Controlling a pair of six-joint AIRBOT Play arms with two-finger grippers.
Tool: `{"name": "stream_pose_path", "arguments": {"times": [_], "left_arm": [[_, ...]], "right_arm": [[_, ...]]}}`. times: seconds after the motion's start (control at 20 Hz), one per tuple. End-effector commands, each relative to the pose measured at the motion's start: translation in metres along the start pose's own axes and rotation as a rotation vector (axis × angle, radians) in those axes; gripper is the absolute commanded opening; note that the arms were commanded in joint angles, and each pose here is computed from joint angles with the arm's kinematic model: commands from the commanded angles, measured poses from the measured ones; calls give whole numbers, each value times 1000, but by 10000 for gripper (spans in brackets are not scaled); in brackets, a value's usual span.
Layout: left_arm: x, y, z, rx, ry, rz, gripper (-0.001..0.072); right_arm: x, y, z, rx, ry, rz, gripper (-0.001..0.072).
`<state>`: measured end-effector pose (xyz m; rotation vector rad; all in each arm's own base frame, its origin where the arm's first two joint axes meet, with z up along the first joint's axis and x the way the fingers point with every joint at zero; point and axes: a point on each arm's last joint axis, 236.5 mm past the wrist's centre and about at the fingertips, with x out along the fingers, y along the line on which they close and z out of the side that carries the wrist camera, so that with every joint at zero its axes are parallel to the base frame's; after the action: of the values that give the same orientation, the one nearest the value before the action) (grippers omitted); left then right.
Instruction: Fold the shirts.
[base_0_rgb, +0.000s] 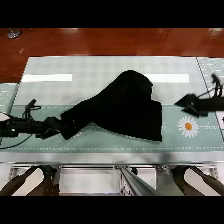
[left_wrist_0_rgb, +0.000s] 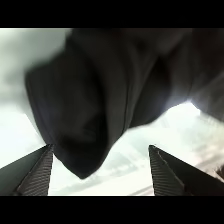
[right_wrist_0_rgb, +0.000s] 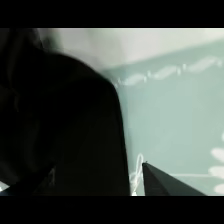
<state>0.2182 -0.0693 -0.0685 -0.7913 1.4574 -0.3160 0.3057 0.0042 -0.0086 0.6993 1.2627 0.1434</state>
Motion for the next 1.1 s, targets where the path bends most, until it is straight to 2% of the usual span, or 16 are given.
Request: {"name": "stream_pose_path", "arguments": {"times": [0.0, 0.25, 0.5, 0.55, 0.6, 0.65, 0.85, 1.05], "left_arm": [[21, -7, -17, 44, 15, -59, 703], [52, -31, -13, 192, -7, -13, 703], [77, -42, 3, 209, -104, 65, 683], [80, -43, 3, 201, -98, 68, 465], [82, -43, 0, 198, -77, 66, 59], [82, -43, -1, 200, -66, 64, 18], [78, -54, 6, 218, -74, 50, 17], [73, -66, 9, 240, -68, 30, 18]], "right_arm": [[29, -6, -52, 47, 42, 84, 619], [35, -7, -58, 70, 52, 92, 619], [34, -9, -63, 65, 72, 84, 619], [35, -14, -66, 69, 84, 61, 619], [35, -22, -70, 76, 98, 28, 619], [34, -31, -74, 86, 116, -11, 619], [42, -42, -95, 37, 210, -117, 619], [72, -21, -115, -27, 315, -110, 619]]}}
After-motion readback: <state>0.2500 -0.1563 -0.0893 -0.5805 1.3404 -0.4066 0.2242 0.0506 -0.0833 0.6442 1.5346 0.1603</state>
